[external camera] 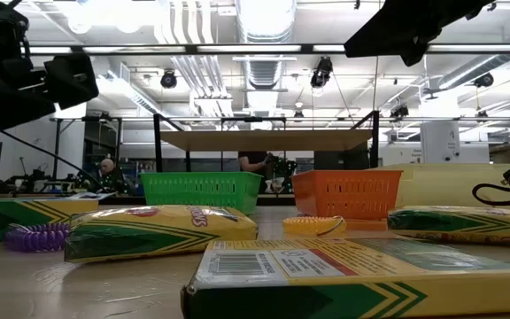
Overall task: Pick & Place Office Desk Supplies
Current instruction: Put the orange rubber band into the yellow bin
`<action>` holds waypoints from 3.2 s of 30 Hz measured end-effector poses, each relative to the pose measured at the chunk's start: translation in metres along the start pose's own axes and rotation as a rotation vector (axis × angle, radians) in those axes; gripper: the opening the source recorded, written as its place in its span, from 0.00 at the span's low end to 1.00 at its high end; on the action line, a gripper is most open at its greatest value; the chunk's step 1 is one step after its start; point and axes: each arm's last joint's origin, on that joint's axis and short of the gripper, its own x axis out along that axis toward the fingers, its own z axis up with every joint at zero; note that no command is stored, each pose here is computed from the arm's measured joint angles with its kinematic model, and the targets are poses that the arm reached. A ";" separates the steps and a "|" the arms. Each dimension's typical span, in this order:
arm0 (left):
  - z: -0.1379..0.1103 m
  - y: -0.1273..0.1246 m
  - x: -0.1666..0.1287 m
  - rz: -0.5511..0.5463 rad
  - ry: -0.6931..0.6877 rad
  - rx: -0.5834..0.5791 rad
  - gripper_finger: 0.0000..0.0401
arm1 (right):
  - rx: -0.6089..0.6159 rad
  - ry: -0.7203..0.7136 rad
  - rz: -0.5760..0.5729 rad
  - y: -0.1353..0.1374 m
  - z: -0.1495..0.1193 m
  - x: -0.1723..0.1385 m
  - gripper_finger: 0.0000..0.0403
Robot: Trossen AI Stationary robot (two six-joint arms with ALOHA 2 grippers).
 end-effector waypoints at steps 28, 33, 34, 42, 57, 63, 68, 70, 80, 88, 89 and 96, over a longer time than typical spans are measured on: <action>0.000 0.000 0.000 0.002 0.002 -0.005 0.51 | 0.015 0.000 0.001 0.000 0.000 0.000 0.17; 0.000 0.000 0.000 0.002 0.002 -0.006 0.51 | 0.114 0.023 0.046 0.001 -0.001 0.000 0.17; 0.000 0.000 0.000 0.002 0.002 -0.007 0.51 | 0.076 0.041 0.057 0.001 -0.003 0.000 0.17; 0.000 0.000 0.000 0.002 0.002 -0.007 0.51 | -0.066 0.208 0.234 0.009 -0.020 0.002 0.17; 0.000 0.000 0.000 0.003 0.001 -0.006 0.51 | -0.466 0.358 0.306 0.042 -0.063 0.047 0.30; 0.000 0.000 0.000 0.003 0.001 -0.005 0.51 | -0.362 0.395 0.278 0.049 -0.064 0.055 0.41; 0.000 0.000 0.000 0.002 0.002 -0.005 0.51 | -0.313 0.443 0.260 0.053 -0.074 0.061 0.46; 0.000 0.000 0.000 0.003 0.001 -0.005 0.51 | -0.315 0.455 0.255 0.054 -0.079 0.064 0.45; 0.000 0.000 0.000 0.002 0.002 -0.005 0.51 | -0.321 0.489 0.273 0.060 -0.097 0.076 0.41; 0.000 0.000 0.000 0.002 0.002 -0.005 0.51 | -0.219 0.540 0.275 0.062 -0.103 0.079 0.40; 0.000 0.000 0.000 0.002 0.002 -0.005 0.51 | -0.218 0.545 0.280 0.062 -0.104 0.079 0.40; 0.000 0.000 0.000 0.002 0.002 -0.005 0.51 | -0.228 0.557 0.279 0.062 -0.107 0.080 0.37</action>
